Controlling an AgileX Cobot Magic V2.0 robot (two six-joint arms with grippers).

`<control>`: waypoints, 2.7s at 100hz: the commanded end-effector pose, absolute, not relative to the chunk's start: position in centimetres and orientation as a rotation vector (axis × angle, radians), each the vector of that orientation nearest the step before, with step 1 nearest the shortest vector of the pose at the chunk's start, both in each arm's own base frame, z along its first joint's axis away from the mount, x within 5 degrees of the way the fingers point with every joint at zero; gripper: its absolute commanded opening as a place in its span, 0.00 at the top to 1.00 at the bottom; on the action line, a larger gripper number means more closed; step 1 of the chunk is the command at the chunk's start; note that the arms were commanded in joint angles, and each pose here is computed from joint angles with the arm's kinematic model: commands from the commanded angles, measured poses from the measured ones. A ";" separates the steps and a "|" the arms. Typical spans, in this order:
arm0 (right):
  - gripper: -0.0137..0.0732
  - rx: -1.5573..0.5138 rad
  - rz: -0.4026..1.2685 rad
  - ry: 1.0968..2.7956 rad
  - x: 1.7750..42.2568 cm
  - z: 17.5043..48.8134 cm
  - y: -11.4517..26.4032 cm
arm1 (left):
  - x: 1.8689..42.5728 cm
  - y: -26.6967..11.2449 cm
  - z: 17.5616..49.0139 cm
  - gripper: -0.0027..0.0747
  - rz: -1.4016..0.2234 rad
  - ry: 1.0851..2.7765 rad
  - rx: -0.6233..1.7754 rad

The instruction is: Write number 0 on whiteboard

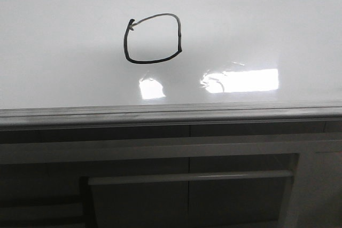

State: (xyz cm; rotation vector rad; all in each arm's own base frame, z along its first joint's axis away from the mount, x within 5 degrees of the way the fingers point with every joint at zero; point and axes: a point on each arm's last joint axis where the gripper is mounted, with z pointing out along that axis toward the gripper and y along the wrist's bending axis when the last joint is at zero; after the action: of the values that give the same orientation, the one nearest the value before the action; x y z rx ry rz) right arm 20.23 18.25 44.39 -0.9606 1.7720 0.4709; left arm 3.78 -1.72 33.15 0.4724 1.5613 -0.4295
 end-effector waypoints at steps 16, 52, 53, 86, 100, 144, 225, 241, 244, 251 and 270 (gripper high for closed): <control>0.91 -1.067 0.460 1.796 17.4 45.2 16.4 | 4.2 -2.9 35.4 0.96 -0.518 1.576 0.503; 0.91 -1.442 0.484 1.676 14.0 42.5 20.0 | 6.2 -9.6 38.6 0.47 -0.610 1.656 1.119; 0.91 -1.446 0.486 1.673 13.9 42.5 20.0 | 6.1 -9.7 38.6 0.47 -0.623 1.658 1.130; 0.91 -1.556 0.553 1.596 11.8 42.0 22.3 | 6.2 -14.1 38.9 0.47 -0.764 1.658 1.389; 0.91 -1.571 0.591 1.604 11.3 42.0 22.4 | 6.3 -14.6 38.8 0.47 -0.769 1.658 1.398; 0.91 -1.603 0.649 1.581 10.2 42.0 23.0 | 6.6 -14.8 38.8 0.80 -0.768 1.654 1.384; 0.22 -1.457 0.572 1.439 10.3 46.3 20.5 | 7.6 -14.7 39.2 0.99 -0.682 1.638 1.291; 0.22 -1.330 0.499 1.399 10.2 48.5 16.8 | 9.5 -14.1 39.9 0.99 -0.617 1.664 1.066; 0.22 -1.302 0.485 1.396 10.0 49.0 15.9 | 9.9 -13.8 40.1 0.99 -0.599 1.671 1.020; 0.23 -1.241 0.457 1.387 9.7 49.7 14.2 | 11.0 -13.3 40.2 0.99 -0.558 1.691 0.916; 0.51 -1.122 0.378 1.385 8.8 50.5 10.7 | 14.5 -12.9 40.0 0.99 -0.476 1.721 0.731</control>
State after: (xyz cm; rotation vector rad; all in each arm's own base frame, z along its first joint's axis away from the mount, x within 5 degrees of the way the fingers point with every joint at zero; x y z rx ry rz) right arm 9.44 12.22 48.90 -1.2366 1.4533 0.3904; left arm 12.95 -12.94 38.45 0.8654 1.8092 -0.4676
